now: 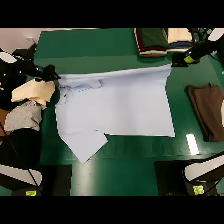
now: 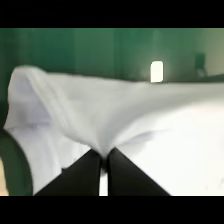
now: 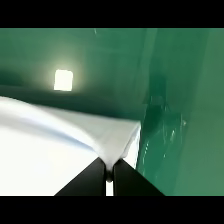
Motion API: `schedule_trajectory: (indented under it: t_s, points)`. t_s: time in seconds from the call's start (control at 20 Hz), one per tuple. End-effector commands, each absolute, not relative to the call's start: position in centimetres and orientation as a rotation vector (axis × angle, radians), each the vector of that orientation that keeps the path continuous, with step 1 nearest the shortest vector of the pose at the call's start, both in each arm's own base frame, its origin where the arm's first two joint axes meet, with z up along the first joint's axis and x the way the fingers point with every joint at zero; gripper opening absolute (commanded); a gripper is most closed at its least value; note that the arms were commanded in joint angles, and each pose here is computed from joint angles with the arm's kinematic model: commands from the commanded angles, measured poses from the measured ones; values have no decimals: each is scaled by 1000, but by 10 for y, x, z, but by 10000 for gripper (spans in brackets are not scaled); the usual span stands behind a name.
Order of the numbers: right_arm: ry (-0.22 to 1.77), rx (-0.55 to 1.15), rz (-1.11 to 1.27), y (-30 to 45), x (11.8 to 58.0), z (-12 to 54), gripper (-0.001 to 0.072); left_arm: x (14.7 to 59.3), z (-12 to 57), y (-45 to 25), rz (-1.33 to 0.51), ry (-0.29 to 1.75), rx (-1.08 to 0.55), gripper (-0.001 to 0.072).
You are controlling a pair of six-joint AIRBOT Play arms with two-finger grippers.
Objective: Fold the shirts.
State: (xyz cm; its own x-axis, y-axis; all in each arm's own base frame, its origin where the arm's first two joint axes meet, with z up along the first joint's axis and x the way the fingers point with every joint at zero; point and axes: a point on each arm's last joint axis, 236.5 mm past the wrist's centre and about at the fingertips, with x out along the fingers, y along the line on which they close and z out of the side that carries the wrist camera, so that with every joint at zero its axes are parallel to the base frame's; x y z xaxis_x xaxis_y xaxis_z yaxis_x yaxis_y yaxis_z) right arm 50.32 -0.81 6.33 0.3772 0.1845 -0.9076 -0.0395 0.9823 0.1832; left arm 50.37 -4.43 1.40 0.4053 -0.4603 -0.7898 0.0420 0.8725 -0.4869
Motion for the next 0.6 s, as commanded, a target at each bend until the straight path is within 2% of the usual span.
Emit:
schedule_trajectory:
  t_s: [0.0,0.35,0.4,0.45,0.5,0.55]
  points:
    - [1240,150,137,-7,481,37,16,473,-19,-38,-317,1253,-379,24]
    - [1390,221,116,2,433,-25,21,443,-60,-64,-338,1356,-376,26]
    - [1399,228,114,3,431,-27,132,444,-59,-68,-343,1352,-369,30]
    - [1397,243,123,6,431,-26,350,444,-59,-70,-344,1352,-372,256]
    - [1388,261,132,9,432,-21,386,443,-59,-68,-330,1363,-374,471]
    - [1369,273,130,6,432,-13,386,439,-56,-62,-308,1390,-379,467]
